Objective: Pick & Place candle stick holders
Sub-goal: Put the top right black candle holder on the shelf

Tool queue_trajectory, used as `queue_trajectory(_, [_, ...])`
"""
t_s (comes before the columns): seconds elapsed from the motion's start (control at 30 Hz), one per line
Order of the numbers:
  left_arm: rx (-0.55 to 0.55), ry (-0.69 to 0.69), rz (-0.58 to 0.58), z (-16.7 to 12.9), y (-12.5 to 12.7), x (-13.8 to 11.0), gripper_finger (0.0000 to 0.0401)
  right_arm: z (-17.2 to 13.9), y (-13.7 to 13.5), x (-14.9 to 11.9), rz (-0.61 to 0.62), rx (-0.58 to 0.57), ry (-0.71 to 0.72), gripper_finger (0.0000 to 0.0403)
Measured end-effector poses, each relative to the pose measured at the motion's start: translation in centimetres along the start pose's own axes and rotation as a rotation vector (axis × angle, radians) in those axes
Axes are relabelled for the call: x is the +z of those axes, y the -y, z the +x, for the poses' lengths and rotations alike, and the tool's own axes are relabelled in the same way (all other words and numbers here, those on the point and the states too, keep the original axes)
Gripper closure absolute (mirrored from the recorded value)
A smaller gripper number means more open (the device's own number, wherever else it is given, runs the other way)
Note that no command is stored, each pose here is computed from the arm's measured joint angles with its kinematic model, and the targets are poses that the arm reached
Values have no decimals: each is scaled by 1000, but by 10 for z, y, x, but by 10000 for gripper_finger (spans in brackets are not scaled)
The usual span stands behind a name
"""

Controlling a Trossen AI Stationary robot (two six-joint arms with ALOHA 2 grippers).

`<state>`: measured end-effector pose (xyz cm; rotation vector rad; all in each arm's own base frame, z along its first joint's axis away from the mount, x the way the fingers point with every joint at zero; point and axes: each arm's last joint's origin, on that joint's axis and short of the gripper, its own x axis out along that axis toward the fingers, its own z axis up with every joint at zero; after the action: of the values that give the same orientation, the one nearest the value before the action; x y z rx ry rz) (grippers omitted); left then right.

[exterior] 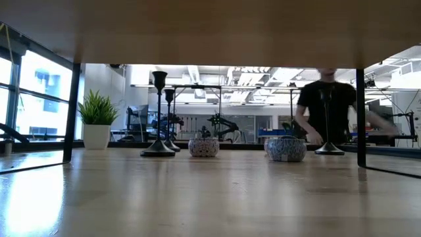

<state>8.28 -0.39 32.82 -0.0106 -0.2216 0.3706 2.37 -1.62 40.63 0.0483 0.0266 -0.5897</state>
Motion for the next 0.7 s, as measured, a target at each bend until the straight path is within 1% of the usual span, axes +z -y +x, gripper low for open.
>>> queue_trajectory(0.17, [41, -10, 4, 0, -1, -1, 400, 8, -9, 26, -82, -85, -119, 219])
queue_trajectory(0.23, [54, -23, 12, 0, -1, -2, 400, 12, -13, 34, -94, -115, -168, 219])
queue_trajectory(0.4, [80, -32, 18, 0, -2, -3, 400, 18, -21, 56, -32, -165, -252, 219])
queue_trajectory(0.5, [80, -32, 19, 0, -2, -3, 400, 21, -26, 66, 9, -174, -300, 219])
queue_trajectory(0.6, [80, -32, 26, 0, -2, -3, 400, 24, -31, 73, 10, -182, -353, 219])
queue_trajectory(0.7, [80, -32, 26, 0, -2, -3, 400, 28, -32, 78, 19, -214, -401, 219])
